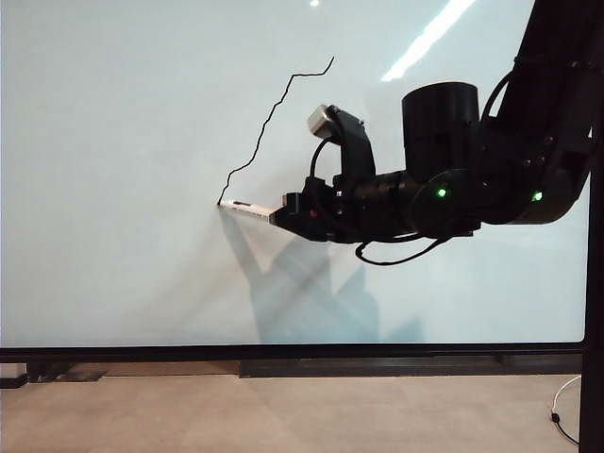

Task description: Pick up the pen on the shelf to the right of the whiteboard and draw a triangle.

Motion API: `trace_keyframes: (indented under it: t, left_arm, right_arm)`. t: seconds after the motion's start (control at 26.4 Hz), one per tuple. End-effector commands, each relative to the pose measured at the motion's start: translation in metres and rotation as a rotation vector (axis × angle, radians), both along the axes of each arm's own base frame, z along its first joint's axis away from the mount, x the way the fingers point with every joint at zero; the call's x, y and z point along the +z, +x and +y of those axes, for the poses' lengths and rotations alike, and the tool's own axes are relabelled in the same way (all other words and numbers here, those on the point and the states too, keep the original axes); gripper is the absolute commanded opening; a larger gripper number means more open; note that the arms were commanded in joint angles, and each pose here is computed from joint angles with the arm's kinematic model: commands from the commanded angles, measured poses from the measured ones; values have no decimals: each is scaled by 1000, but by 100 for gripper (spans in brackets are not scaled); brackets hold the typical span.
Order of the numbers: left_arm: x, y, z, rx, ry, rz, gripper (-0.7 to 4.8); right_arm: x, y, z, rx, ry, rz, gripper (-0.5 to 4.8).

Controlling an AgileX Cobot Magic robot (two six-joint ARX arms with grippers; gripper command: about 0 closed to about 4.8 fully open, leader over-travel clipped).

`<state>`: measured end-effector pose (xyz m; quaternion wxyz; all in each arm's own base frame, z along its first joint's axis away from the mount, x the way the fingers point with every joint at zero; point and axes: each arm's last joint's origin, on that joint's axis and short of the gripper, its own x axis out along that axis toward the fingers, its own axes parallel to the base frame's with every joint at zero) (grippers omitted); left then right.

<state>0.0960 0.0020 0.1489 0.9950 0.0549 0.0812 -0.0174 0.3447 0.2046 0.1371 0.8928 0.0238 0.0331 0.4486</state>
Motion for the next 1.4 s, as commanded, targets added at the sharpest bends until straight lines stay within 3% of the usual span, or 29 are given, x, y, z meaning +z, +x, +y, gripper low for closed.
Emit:
trace_keyframes:
  t: [0.04, 0.64, 1.14, 1.4]
  left_arm:
    - [0, 0, 0, -1, 0, 6, -5]
    - [0, 0, 0, -1, 0, 6, -5]
    - [0, 0, 0, -1, 0, 6, -5]
    - [0, 0, 0, -1, 0, 6, -5]
  right_arm:
    - [2, 3, 3, -21, 4, -2, -5]
    - [1, 1, 6, -30, 2, 0, -5]
    - [1, 4, 2, -185, 2, -11, -5]
    - [6, 5, -1, -182, 16, -54, -5]
